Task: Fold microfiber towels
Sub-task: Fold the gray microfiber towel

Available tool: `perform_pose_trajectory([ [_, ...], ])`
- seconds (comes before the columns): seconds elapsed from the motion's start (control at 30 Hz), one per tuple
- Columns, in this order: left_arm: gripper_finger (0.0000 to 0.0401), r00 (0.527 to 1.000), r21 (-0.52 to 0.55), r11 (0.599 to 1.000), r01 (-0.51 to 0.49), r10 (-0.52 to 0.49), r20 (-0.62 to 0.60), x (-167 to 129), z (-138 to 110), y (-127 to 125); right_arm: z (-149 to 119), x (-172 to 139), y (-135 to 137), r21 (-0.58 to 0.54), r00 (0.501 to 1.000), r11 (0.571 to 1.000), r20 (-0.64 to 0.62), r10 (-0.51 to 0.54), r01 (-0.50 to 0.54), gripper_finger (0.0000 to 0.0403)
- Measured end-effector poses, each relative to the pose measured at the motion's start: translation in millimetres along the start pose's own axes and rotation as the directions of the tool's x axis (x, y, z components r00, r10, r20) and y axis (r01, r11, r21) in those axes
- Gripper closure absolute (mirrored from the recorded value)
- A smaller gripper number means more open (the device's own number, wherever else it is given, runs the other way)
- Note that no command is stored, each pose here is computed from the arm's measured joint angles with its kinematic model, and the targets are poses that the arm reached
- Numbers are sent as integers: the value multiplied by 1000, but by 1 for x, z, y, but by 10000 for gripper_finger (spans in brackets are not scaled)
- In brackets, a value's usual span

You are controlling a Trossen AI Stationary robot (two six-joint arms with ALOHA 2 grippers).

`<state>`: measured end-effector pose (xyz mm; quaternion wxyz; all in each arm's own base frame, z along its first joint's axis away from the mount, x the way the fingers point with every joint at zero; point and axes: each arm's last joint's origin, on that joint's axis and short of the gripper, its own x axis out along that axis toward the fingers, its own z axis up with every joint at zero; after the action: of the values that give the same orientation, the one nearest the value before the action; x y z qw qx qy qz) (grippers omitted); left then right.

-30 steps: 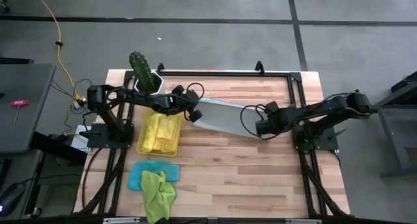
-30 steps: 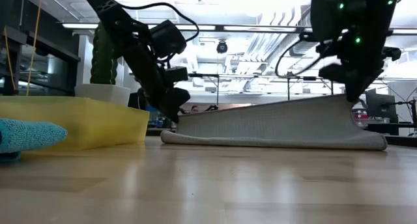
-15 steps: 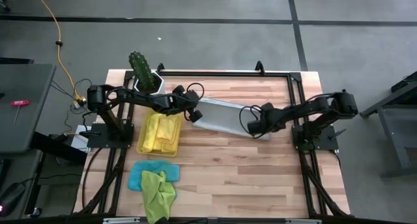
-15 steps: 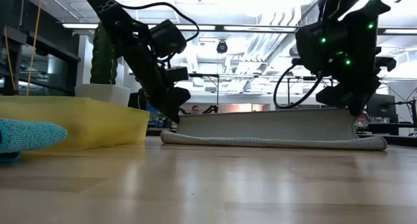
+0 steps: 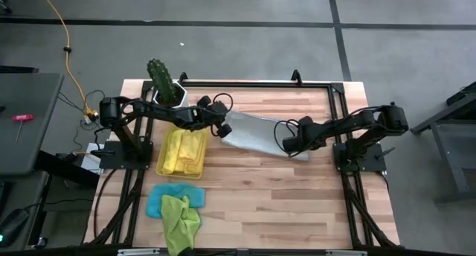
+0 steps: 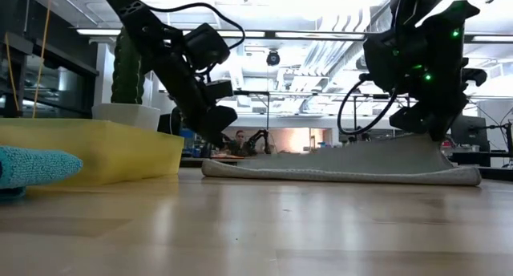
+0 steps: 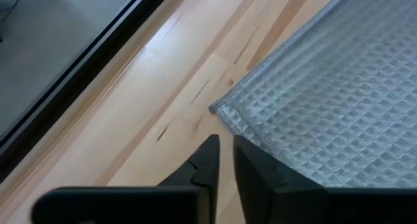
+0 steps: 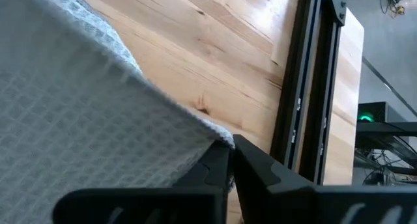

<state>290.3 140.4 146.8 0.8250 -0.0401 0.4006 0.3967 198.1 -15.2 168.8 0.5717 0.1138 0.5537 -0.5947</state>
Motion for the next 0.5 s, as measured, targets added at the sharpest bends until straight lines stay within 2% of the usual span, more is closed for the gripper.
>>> perform_pose_trajectory([
  [0.17,319,1000,11,1000,10,-10,-3,-2,8,1,0,0,-2,-10,1000,1000,9,-18,18,335],
  [0.33,272,999,38,999,23,-25,41,-17,24,5,-1,-4,-2,-78,991,995,125,-45,55,258],
  [0.43,254,996,51,997,59,-62,68,-27,30,9,-4,-8,-2,-134,985,990,170,-24,48,221],
  [0.5,247,989,78,990,115,-122,83,-33,33,9,-7,-12,-2,-167,983,985,185,-2,33,202],
])
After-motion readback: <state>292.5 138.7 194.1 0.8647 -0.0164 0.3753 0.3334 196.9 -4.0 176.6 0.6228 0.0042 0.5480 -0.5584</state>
